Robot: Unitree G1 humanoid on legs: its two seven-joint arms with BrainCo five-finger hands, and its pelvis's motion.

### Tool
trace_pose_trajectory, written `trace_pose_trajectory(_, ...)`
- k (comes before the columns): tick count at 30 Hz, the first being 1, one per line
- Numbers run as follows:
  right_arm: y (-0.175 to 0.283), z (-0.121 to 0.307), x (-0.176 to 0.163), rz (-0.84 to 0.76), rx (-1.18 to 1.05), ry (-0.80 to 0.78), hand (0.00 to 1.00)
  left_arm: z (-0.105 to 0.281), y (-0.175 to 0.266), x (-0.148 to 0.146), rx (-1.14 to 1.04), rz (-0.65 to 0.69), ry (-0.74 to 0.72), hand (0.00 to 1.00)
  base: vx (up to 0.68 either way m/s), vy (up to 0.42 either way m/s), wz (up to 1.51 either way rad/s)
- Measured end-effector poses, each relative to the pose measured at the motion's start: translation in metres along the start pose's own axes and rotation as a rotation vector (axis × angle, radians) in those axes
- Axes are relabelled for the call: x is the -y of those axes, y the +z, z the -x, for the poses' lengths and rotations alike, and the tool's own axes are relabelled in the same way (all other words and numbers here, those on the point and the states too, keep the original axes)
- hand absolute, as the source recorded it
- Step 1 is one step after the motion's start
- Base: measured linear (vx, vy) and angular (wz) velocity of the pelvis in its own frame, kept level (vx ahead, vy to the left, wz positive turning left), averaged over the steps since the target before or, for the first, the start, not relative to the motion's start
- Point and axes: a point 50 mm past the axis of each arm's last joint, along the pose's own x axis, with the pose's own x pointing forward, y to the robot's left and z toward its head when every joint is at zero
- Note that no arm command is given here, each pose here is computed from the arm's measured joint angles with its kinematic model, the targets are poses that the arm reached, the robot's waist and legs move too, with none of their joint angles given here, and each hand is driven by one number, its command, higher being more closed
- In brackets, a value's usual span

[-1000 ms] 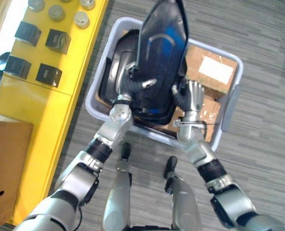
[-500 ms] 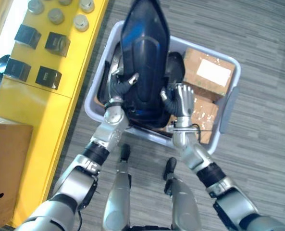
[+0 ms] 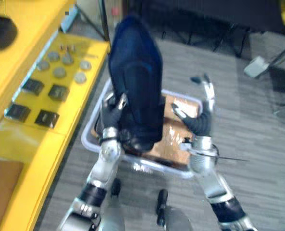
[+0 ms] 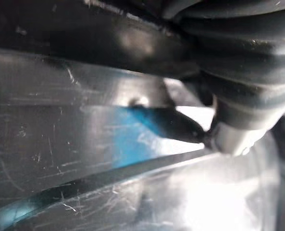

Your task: Walk over and take plastic housings, then place them on the shelf

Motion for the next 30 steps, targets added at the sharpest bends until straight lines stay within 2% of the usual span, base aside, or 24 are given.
trace_pose_trajectory(1, -0.009, 0.003, 0.012, -0.048, -0.069, -0.034, 0.00, 0.003, 0.002, -0.016, 0.014, -0.031, 0.058, 1.00, 0.08, -0.009, 0.04)
trace_pose_trajectory(5, -0.037, 0.032, 0.044, -0.153, -0.301, -0.132, 0.00, 0.025, 0.000, -0.051, -0.005, -0.078, 0.196, 1.00, 0.01, -0.005, 0.00)
trace_pose_trajectory(8, -0.051, 0.064, 0.057, -0.239, -0.463, -0.230, 0.00, 0.051, -0.009, -0.061, -0.075, -0.096, 0.263, 1.00, -0.04, 0.011, -0.04)
trace_pose_trajectory(12, -0.075, 0.112, 0.055, -0.289, -0.709, -0.295, 0.00, 0.076, -0.017, -0.068, -0.144, -0.143, 0.296, 1.00, -0.09, 0.012, -0.04)
trace_pose_trajectory(16, -0.093, 0.137, 0.042, -0.347, -0.873, -0.324, 0.00, 0.076, -0.010, -0.068, -0.105, -0.169, 0.304, 1.00, -0.05, 0.015, -0.07)
trace_pose_trajectory(22, -0.098, 0.122, 0.021, -0.395, -0.861, -0.277, 0.00, 0.068, 0.007, -0.074, -0.018, -0.192, 0.342, 1.00, 0.04, 0.018, -0.06)
trace_pose_trajectory(27, -0.095, 0.107, 0.013, -0.425, -0.816, -0.247, 0.00, 0.051, 0.015, -0.062, 0.046, -0.148, 0.306, 1.00, 0.10, 0.033, 0.91)
trace_pose_trajectory(30, -0.095, 0.103, 0.013, -0.405, -0.794, -0.221, 0.00, 0.049, 0.012, -0.064, 0.039, -0.170, 0.293, 1.00, 0.11, -0.044, 1.01)
